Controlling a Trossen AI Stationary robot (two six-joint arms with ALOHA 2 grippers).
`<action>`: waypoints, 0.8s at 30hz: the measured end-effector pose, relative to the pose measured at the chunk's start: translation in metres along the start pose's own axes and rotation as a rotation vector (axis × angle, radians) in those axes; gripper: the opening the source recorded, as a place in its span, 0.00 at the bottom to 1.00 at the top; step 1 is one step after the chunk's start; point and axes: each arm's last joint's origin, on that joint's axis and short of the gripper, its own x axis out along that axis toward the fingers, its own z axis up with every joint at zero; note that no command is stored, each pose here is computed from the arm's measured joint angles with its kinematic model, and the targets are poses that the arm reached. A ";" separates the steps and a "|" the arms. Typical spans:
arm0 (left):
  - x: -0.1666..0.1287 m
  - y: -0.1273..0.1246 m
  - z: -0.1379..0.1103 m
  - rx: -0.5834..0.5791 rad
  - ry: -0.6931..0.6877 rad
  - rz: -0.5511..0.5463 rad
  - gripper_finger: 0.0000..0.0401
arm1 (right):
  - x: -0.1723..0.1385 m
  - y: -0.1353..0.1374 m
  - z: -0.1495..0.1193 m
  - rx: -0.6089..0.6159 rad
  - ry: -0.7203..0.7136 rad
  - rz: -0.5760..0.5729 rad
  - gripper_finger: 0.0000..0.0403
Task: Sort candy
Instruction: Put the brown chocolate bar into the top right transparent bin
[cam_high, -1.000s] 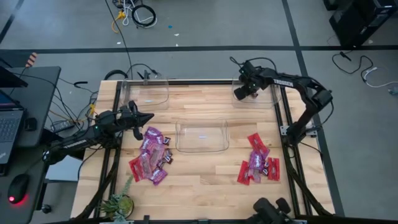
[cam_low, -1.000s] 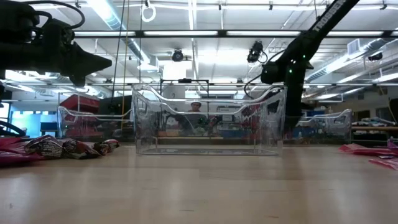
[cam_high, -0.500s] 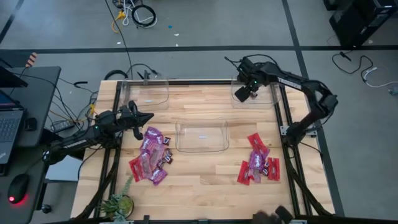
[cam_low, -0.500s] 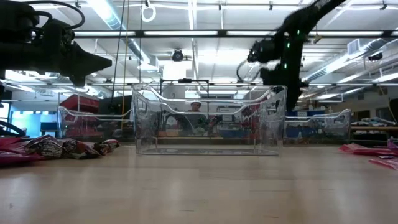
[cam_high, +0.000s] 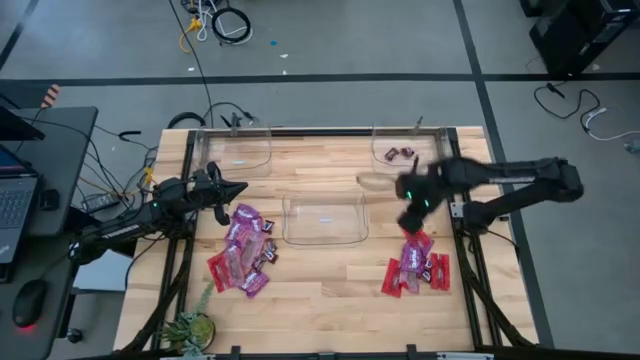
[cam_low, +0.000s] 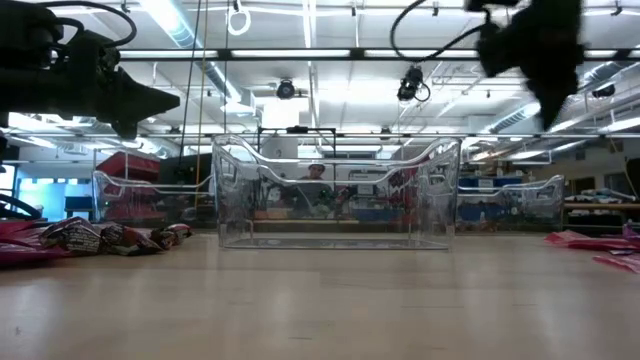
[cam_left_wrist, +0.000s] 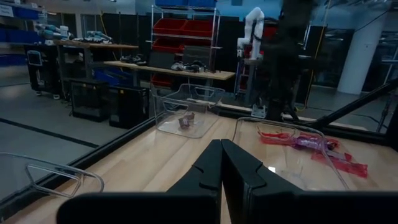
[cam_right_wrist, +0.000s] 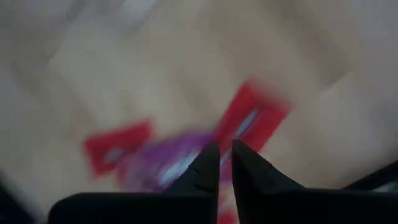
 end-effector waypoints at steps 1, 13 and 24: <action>0.000 0.000 0.000 0.000 0.000 0.000 0.02 | 0.004 0.005 -0.009 0.009 0.029 0.025 0.09; 0.000 0.000 -0.003 -0.013 0.036 0.000 0.02 | 0.079 0.060 -0.090 -0.052 0.174 0.099 0.43; 0.000 0.000 -0.004 -0.017 0.046 0.002 0.02 | 0.121 0.076 -0.122 -0.178 0.257 -0.097 0.54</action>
